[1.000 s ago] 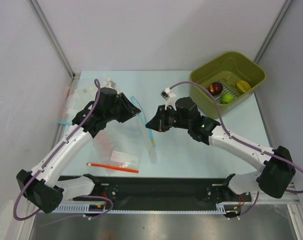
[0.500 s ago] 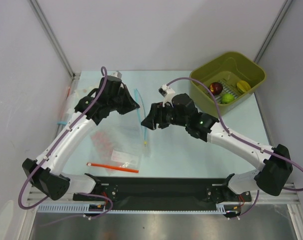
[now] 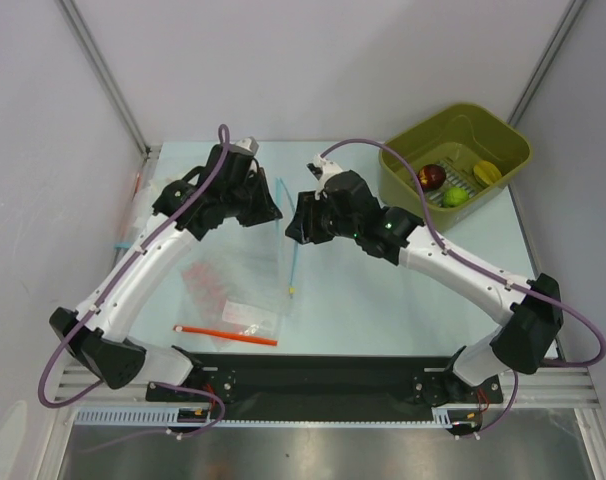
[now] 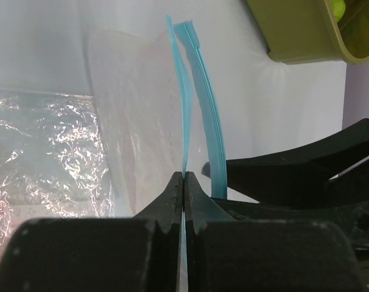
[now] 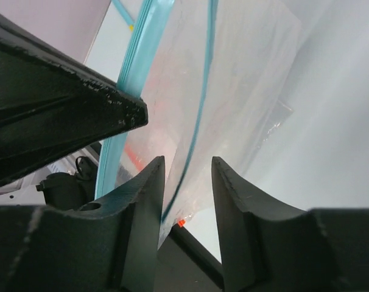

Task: Place the food in the zip-top bag and seal the zipper
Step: Open the zipper of the food storage bag.

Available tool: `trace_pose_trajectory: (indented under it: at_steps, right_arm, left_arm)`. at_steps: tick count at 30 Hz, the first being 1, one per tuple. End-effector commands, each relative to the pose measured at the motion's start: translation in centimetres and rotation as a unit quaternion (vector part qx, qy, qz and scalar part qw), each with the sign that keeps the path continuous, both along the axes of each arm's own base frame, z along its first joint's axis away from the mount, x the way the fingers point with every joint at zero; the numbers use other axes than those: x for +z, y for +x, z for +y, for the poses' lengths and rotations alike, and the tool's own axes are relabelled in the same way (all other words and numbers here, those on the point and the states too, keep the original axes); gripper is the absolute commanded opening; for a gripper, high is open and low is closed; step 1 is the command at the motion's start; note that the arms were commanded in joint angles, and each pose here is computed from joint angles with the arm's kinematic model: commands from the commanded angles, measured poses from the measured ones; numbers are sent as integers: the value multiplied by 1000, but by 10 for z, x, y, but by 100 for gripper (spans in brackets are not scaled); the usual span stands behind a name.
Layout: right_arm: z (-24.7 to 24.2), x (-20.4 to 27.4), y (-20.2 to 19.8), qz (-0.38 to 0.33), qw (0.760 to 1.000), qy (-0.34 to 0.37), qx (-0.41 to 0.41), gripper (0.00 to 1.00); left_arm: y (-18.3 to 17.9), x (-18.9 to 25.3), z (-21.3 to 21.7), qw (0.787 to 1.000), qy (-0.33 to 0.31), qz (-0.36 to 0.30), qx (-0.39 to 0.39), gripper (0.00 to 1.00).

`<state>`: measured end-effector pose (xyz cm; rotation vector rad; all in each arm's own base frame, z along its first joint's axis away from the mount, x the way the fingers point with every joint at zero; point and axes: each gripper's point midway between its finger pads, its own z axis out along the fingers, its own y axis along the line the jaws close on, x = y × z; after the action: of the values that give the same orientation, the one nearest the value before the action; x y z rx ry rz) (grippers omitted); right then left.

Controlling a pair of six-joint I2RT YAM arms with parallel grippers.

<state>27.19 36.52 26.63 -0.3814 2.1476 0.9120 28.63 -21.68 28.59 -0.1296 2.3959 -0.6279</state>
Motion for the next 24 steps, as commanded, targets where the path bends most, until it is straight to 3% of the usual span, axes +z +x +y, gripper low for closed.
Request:
trace_pose_trajectory:
  at_steps: [1, 4, 10, 15, 24]
  right_arm:
    - [4, 8, 2, -2, 1000, -6, -1, 41]
    - [-1, 4, 4, 3, 1000, -24, -14, 28]
    - [-17, 11, 5, -18, 998, -45, -30, 24]
    - [-50, 2, 16, -15, 993, -87, -75, 12]
    - [-96, 17, 28, -35, 985, -106, -129, 11]
  left_arm:
    - [-1, 18, -5, 1000, 8, -20, -23, 0]
    - [4, 21, 0, 999, 26, -23, -15, 0]
    - [4, 17, 4, 997, 72, -9, -35, 0]
    - [4, 10, 9, 993, 108, -6, -47, 0]
    - [-2, 8, 13, 987, 150, -13, -63, 0]
